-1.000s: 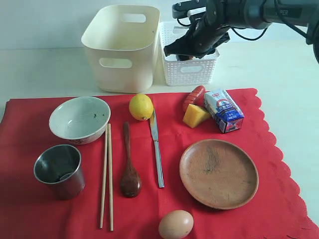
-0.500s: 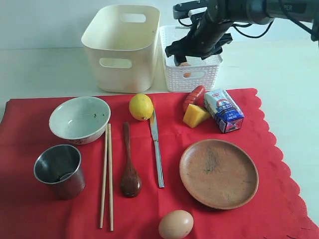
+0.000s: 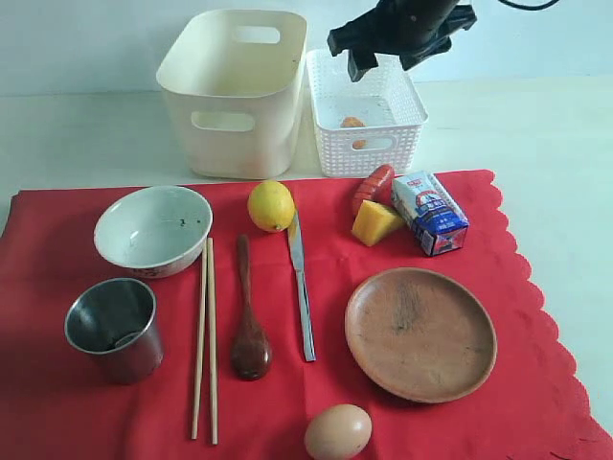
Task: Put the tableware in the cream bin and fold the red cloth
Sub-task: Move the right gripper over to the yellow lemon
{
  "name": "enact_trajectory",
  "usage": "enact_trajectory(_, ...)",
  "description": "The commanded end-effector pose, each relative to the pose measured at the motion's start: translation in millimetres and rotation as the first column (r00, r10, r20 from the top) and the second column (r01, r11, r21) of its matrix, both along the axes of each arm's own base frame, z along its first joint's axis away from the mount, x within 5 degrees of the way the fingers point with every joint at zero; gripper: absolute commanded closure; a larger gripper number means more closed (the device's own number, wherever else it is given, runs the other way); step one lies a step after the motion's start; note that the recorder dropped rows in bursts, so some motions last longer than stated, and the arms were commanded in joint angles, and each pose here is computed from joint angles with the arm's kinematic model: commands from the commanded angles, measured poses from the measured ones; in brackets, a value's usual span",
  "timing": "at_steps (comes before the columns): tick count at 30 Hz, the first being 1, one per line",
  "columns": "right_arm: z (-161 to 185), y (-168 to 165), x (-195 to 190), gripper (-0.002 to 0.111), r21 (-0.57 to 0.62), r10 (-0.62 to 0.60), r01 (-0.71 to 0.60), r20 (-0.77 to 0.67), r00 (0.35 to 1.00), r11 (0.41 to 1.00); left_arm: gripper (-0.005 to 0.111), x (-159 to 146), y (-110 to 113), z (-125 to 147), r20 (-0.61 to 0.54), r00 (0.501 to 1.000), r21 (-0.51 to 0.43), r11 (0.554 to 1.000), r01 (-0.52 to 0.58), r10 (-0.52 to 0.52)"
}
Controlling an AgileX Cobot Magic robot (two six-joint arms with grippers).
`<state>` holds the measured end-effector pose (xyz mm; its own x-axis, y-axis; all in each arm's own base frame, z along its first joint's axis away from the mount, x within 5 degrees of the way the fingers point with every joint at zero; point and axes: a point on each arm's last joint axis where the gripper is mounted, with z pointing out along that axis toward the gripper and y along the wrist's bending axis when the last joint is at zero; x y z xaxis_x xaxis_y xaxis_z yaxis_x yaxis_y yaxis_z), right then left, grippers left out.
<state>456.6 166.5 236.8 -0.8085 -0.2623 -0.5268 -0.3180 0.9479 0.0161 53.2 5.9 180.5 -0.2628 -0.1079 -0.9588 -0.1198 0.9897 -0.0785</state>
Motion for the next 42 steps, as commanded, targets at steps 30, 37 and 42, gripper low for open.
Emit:
enact_trajectory(30, 131.9, -8.4, -91.4, 0.050, 0.203, 0.155, -0.132, -0.099, 0.983, 0.970, 0.045, -0.2, 0.2, 1.0, 0.011, 1.000, 0.011, 1.000, 0.000, 0.000)
enact_trajectory(37, 140.9, 15.9, -107.4, 0.050, 0.260, 0.283, -0.257, -0.069, 0.956, 0.931, 0.045, -0.2, 0.2, 1.0, 0.011, 1.000, 0.011, 1.000, 0.000, 0.000)
enact_trajectory(42, 113.9, 67.0, -113.7, 0.050, 0.230, 0.431, -0.405, -0.072, 0.900, 0.885, 0.045, -0.2, 0.2, 1.0, 0.011, 1.000, 0.011, 1.000, 0.000, 0.000)
